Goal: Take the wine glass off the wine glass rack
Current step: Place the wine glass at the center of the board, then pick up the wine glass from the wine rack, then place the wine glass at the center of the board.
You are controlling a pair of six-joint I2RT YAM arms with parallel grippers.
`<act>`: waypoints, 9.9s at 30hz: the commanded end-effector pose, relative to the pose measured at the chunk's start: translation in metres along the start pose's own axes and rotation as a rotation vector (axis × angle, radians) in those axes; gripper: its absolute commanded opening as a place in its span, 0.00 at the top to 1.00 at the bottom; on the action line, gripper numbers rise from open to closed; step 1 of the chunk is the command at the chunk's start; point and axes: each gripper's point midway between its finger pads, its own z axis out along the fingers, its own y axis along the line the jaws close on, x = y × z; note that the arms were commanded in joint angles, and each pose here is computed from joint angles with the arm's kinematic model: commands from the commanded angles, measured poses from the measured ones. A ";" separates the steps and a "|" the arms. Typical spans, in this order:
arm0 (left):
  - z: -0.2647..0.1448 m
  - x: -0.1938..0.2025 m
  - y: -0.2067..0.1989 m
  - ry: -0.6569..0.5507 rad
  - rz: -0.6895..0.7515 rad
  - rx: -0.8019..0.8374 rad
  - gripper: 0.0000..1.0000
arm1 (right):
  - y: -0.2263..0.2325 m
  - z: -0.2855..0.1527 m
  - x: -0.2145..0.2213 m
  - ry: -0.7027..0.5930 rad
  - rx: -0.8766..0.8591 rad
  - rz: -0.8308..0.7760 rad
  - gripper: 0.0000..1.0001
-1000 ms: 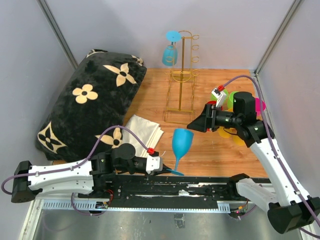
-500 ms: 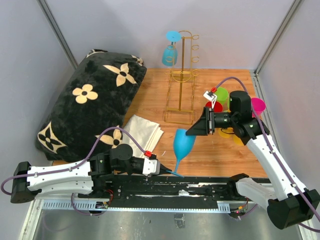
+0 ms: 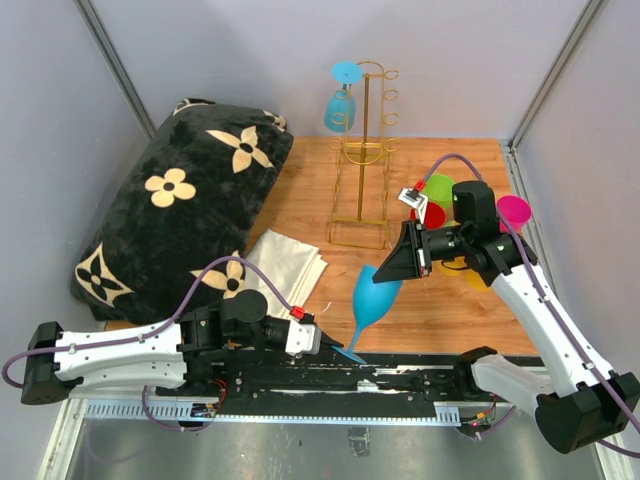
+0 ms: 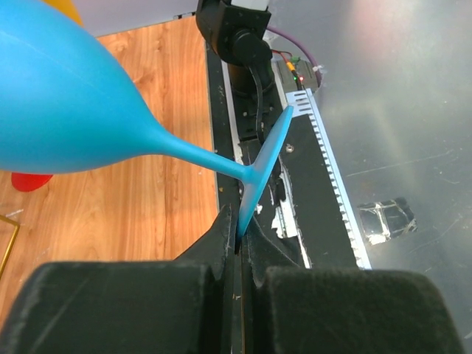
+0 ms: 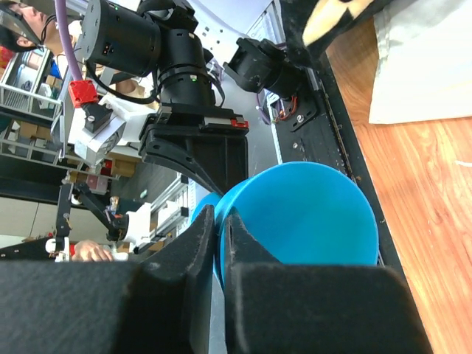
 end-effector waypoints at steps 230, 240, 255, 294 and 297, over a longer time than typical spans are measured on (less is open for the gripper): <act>-0.135 -0.117 0.606 -0.968 -1.005 -1.143 0.99 | -0.054 -0.128 -0.035 -0.467 1.066 -0.651 0.02; -0.138 -0.118 0.603 -0.947 -0.980 -1.160 1.00 | -0.056 -0.128 -0.036 -0.464 1.069 -0.642 0.02; -0.157 -0.130 0.586 -0.865 -0.856 -1.279 1.00 | -0.054 -0.130 -0.036 -0.470 1.074 -0.645 0.02; -0.120 -0.092 0.198 -0.597 -0.943 -0.624 1.00 | -0.016 -0.042 -0.049 -0.619 0.477 -0.073 0.20; -0.103 -0.086 0.185 -0.571 -0.967 -0.591 0.99 | -0.004 -0.030 -0.052 -0.592 0.371 -0.057 0.25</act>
